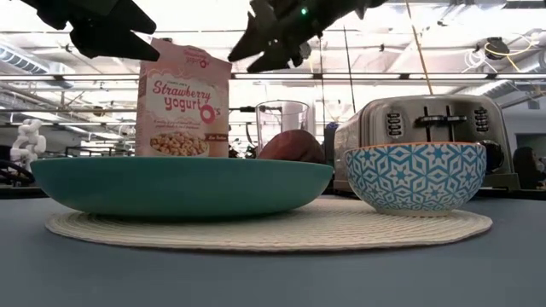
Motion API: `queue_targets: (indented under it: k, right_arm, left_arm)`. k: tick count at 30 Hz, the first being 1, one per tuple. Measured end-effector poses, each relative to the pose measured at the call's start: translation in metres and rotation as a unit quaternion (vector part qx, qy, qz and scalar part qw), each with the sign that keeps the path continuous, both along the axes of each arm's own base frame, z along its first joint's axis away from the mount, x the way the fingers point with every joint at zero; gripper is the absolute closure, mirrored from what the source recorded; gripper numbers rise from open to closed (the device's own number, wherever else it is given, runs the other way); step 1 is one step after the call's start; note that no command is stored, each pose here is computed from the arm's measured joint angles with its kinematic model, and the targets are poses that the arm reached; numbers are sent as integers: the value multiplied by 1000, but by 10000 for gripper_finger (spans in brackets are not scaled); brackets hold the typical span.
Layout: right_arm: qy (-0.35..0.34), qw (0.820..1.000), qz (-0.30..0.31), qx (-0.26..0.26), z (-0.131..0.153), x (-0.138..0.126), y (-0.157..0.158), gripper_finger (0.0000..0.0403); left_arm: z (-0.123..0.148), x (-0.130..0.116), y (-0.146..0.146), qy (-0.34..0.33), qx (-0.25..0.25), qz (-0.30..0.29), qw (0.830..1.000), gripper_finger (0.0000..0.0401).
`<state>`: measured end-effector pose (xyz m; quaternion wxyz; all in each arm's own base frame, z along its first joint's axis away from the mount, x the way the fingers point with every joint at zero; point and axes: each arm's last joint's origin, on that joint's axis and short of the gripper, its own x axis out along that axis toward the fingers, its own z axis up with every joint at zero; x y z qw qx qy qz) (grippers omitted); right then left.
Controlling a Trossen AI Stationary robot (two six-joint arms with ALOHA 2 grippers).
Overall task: Arrange a breakfast setting
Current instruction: Put the spoon beside the orange bowl
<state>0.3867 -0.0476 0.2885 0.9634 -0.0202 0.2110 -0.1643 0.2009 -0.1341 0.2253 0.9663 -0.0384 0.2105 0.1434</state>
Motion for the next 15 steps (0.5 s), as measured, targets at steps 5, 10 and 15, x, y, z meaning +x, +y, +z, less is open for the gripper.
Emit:
queue_targets:
  k: [5, 10, 15]
  right_arm:
    - [26, 999, -32, -8, -3, -6, -29, 35]
    - [58, 996, -66, -1, -9, -15, -54, 35]
    - [78, 993, -90, 6, -19, -18, -74, 35]
  left_arm:
    - [0, 0, 0, 0, 0, 0, 1000, 80]
    - [0, 0, 0, 0, -1, 0, 1000, 80]
    - [0, 0, 0, -1, -2, 1, 1000, 80]
